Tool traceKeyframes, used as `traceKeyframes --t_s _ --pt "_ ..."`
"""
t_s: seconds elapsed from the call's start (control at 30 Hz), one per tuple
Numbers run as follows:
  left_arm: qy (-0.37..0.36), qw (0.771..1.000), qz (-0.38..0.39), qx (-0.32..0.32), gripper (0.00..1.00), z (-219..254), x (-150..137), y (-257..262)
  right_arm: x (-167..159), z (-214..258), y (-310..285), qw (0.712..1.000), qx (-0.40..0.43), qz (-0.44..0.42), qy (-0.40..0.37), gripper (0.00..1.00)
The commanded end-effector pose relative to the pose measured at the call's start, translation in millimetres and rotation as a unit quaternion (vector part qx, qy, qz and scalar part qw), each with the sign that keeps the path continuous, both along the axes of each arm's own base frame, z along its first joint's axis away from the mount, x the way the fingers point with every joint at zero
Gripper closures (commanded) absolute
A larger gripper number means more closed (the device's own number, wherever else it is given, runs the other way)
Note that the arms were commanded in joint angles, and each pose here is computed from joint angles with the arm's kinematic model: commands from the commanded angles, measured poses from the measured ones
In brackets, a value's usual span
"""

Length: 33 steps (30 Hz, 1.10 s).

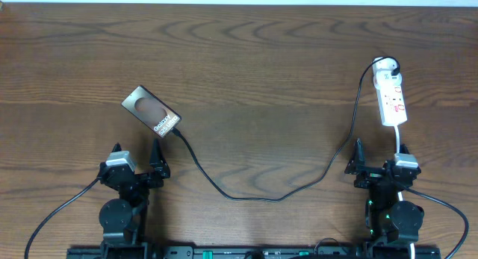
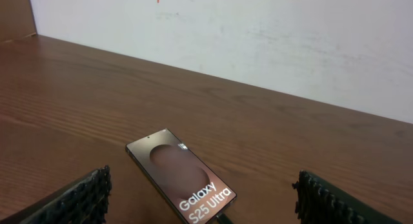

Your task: Plug charger to phone and switch on socket

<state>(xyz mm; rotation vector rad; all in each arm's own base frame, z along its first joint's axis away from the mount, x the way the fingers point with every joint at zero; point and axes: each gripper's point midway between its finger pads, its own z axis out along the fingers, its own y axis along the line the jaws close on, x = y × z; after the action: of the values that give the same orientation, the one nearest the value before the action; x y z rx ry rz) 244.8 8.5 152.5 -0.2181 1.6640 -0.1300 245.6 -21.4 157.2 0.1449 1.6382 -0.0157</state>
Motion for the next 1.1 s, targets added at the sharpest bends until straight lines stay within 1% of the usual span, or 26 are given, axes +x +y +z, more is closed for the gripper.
traceKeyframes --t_s 0.0,1.07 --pt "0.026 1.000 0.007 0.003 0.11 -16.4 -1.3 3.0 -0.4 0.2 -0.7 1.000 0.008 -0.002 -0.002 0.01" --pt "0.027 1.000 0.003 0.003 0.11 -16.8 -1.2 0.8 -0.4 0.2 -0.7 1.000 0.008 -0.002 -0.002 0.01"
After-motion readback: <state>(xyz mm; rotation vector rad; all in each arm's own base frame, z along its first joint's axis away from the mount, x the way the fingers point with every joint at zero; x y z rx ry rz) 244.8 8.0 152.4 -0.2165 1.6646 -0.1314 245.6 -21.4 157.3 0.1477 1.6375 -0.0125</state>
